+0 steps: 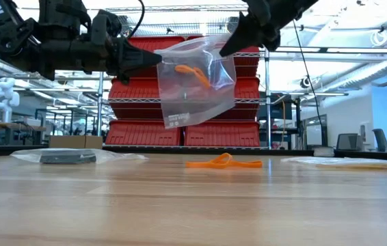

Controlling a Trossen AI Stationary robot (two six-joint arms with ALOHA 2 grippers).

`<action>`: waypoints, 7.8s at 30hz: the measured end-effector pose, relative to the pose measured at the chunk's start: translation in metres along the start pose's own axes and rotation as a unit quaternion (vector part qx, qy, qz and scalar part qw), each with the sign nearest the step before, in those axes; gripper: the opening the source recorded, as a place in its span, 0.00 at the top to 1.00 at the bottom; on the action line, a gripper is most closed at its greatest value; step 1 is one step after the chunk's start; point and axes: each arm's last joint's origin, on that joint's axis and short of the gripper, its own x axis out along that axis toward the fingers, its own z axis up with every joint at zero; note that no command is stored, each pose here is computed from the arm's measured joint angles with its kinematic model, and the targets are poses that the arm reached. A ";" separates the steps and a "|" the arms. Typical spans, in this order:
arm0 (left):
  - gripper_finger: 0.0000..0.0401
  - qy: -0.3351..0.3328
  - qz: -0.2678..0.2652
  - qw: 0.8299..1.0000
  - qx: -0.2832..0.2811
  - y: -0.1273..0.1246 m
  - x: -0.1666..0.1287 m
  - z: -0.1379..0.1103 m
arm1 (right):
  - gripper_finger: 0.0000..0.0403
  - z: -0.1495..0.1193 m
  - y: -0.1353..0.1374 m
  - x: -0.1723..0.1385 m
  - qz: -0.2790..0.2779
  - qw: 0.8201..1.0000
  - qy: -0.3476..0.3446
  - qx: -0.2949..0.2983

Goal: Sort rubber bands
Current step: Put the orange rubber band into the transparent zip bag

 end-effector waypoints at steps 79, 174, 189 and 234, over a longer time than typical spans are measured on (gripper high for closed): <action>1.00 0.093 0.118 0.986 0.070 0.008 0.018 0.002 | 0.93 -0.114 0.049 0.094 0.076 0.959 0.270 -0.044; 1.00 0.090 0.084 0.991 0.049 0.007 0.018 0.002 | 0.68 0.002 -0.024 0.125 0.036 0.993 0.093 -0.067; 1.00 0.089 0.080 0.992 0.049 0.006 0.018 0.002 | 0.42 0.022 -0.026 0.083 0.047 0.992 0.093 -0.066; 1.00 0.103 0.087 0.990 0.050 0.007 0.018 -0.001 | 0.96 -0.083 0.064 0.127 0.138 0.942 0.288 -0.106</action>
